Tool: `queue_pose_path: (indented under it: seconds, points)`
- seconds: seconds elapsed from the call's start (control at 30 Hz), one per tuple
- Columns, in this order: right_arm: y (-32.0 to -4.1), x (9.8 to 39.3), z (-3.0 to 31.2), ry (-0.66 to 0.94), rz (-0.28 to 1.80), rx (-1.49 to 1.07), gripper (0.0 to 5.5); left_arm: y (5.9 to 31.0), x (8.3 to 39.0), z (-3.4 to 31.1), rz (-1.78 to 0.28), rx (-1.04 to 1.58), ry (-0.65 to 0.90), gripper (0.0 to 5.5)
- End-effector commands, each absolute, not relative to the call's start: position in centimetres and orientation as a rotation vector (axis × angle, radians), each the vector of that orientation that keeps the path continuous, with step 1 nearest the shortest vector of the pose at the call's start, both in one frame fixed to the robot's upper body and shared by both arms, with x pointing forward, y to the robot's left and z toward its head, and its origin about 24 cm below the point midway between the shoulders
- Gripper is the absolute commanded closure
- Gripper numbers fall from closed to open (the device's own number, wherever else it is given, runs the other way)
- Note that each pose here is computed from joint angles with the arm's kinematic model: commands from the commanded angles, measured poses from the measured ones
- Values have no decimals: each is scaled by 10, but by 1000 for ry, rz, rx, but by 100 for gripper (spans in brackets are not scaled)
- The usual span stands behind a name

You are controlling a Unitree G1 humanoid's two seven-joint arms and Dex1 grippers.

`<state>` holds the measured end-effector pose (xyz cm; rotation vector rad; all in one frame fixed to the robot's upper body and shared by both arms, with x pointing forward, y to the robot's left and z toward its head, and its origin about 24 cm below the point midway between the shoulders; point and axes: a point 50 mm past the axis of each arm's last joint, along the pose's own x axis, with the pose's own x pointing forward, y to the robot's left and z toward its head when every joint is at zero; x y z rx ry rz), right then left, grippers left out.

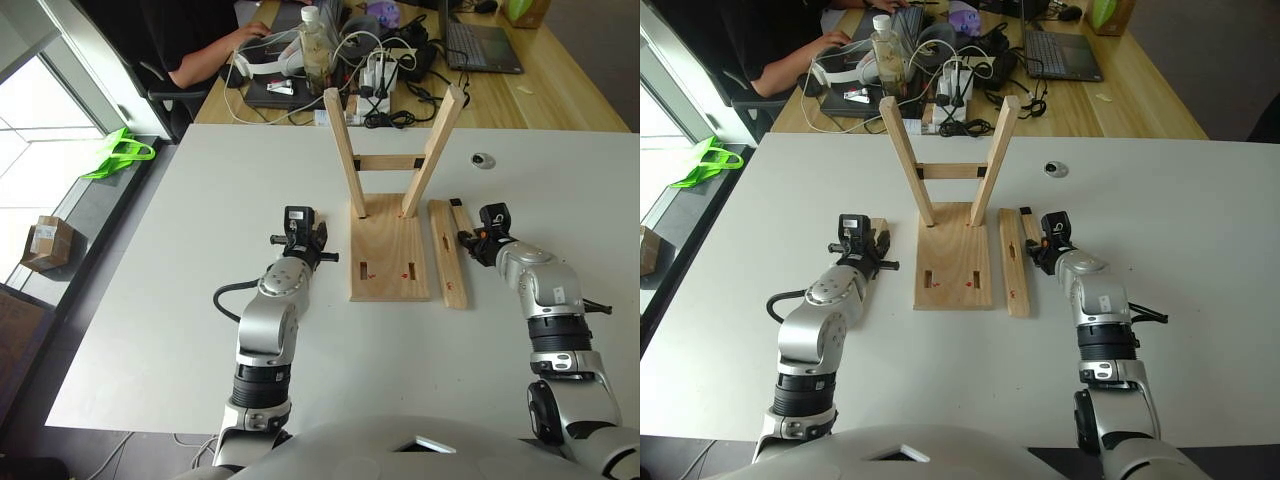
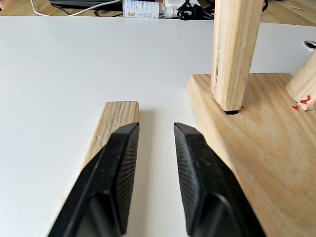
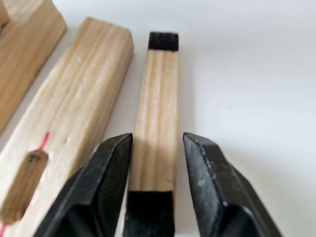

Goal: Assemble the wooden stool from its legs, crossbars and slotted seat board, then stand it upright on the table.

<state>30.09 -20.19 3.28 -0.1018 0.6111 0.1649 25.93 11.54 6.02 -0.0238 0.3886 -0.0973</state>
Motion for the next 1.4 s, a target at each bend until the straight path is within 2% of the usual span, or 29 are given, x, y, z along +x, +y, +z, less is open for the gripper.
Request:
queue_pose_path:
  seconds: [0.03, 0.07, 0.2, 0.37, 0.47, 0.6, 0.73, 0.93, 1.1, 1.4]
  points:
    - [-204, 302, 35, 579, 149, -117, 373, 117, 261, 65, -77, -17, 368, 422]
    - [-205, 303, 37, 541, 134, -111, 373, 119, 261, 65, -62, -20, 356, 422]
    - [-209, 308, 67, 160, 63, -140, 373, 141, 262, 65, 65, 12, 224, 422]
    - [-205, 287, 60, -93, -112, -146, 373, 158, 257, 64, 172, 51, 40, 422]
    - [-205, 274, 38, -100, -105, -116, 373, 154, 253, 62, 167, 94, -66, 422]
    - [-207, 255, 25, -154, -94, 33, 381, 146, 244, 53, 89, 6, -111, 430]
    - [-202, 247, 18, -170, -64, 74, 381, 147, 238, 47, 81, -46, -151, 430]
    - [-199, 247, 18, -182, -47, 60, 381, 146, 239, 48, 56, 15, -178, 430]
    - [-187, 248, 21, -203, 57, 112, 381, 132, 238, 51, -68, 40, -219, 430]
    - [-197, 247, 10, -144, -99, 33, 381, 140, 240, 45, 21, 107, -169, 430]
